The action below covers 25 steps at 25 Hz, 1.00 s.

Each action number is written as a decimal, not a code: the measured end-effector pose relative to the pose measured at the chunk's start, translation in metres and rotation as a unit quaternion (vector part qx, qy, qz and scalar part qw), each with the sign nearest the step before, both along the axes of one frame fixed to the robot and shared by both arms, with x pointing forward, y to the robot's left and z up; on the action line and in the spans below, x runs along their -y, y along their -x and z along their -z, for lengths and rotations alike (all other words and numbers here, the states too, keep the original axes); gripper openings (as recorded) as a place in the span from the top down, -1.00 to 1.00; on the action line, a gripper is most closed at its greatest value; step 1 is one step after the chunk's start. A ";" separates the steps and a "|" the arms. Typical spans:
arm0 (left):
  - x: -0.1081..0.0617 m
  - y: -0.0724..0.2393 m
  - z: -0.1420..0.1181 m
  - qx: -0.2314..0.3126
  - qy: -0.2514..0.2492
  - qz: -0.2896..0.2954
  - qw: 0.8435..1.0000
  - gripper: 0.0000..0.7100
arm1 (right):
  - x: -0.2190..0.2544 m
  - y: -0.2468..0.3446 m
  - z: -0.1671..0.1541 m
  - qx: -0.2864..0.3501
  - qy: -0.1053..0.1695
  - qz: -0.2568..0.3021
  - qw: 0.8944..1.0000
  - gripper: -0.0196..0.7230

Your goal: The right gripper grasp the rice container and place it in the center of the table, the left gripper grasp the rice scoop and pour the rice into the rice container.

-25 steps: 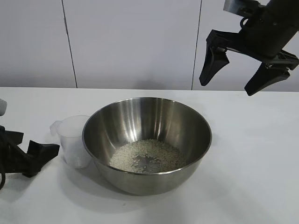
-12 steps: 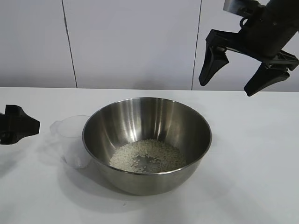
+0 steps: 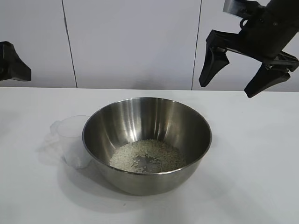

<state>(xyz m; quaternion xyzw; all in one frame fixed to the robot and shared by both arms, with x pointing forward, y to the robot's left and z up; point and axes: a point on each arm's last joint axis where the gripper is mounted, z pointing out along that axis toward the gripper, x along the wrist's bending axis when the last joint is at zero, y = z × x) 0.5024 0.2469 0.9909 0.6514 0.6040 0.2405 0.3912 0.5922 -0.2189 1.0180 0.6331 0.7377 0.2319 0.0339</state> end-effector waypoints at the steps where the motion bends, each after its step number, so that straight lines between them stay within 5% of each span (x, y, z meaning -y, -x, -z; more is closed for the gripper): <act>1: 0.000 -0.001 -0.002 0.005 -0.012 0.007 1.000 -0.95 | 0.000 0.000 0.000 0.001 0.000 0.000 1.000 -0.92; 5: 0.002 -0.009 -0.014 0.041 -0.090 0.066 0.993 -0.95 | 0.000 -0.001 0.000 0.004 0.000 0.001 1.000 -0.92; 9: 0.005 -0.012 -0.021 0.076 -0.182 0.144 0.970 -0.82 | 0.000 -0.002 -0.001 0.009 -0.004 0.005 1.000 -0.92; 13: 0.006 -0.012 -0.021 0.086 -0.221 0.180 0.955 -0.71 | -0.001 -0.002 -0.001 0.009 -0.006 0.006 1.000 -0.92; 19: 0.008 -0.012 -0.023 0.089 -0.157 0.158 0.971 -0.67 | -0.001 -0.002 -0.001 0.010 -0.007 0.007 1.000 -0.92; 25: -0.007 -0.019 -0.041 0.154 0.011 0.120 0.981 -0.67 | -0.001 -0.002 -0.001 0.010 -0.007 0.006 1.000 -0.92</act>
